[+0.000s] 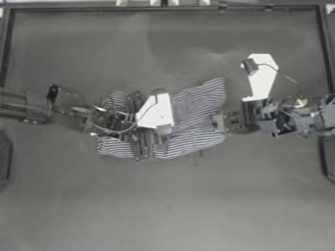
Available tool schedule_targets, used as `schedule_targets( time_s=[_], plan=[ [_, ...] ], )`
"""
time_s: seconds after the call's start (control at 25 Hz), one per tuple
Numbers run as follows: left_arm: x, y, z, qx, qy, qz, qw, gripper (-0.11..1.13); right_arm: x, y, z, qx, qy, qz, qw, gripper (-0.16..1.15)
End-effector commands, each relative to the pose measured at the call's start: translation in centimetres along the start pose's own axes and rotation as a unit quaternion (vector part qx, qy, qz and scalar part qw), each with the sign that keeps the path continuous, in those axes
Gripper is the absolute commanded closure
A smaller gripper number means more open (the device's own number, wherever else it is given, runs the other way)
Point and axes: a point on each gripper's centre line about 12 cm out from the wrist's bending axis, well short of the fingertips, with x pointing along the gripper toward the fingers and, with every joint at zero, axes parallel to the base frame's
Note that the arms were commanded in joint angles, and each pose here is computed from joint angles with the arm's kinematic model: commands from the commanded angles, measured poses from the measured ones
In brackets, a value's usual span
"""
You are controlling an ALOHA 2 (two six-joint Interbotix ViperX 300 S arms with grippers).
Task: Fold shirt
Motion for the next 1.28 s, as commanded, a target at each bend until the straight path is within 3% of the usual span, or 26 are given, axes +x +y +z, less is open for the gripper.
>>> schedule_targets(
  time_s=[0.04,0.64,1.0,1.28],
  plan=[
    [-0.4,0.0,1.7,-0.001,-0.032,-0.007,0.9995,0.23,-1.2,2.0,1.2,0.001,-0.020,0.028,0.9994,0.92],
    [2.4,-0.1,2.7,-0.002,-0.049,-0.021,0.9986,0.23,-2.0,2.8,1.8,-0.001,-0.036,0.025,0.9990,0.91],
    [-3.8,1.5,6.7,0.005,-0.113,0.002,0.9936,0.23,-1.9,2.3,1.3,0.001,-0.029,0.018,0.9994,0.91],
    [-8.8,2.4,6.7,0.010,-0.116,0.037,0.9925,0.23,-1.8,1.9,1.0,0.001,-0.024,0.014,0.9996,0.91]
  ],
)
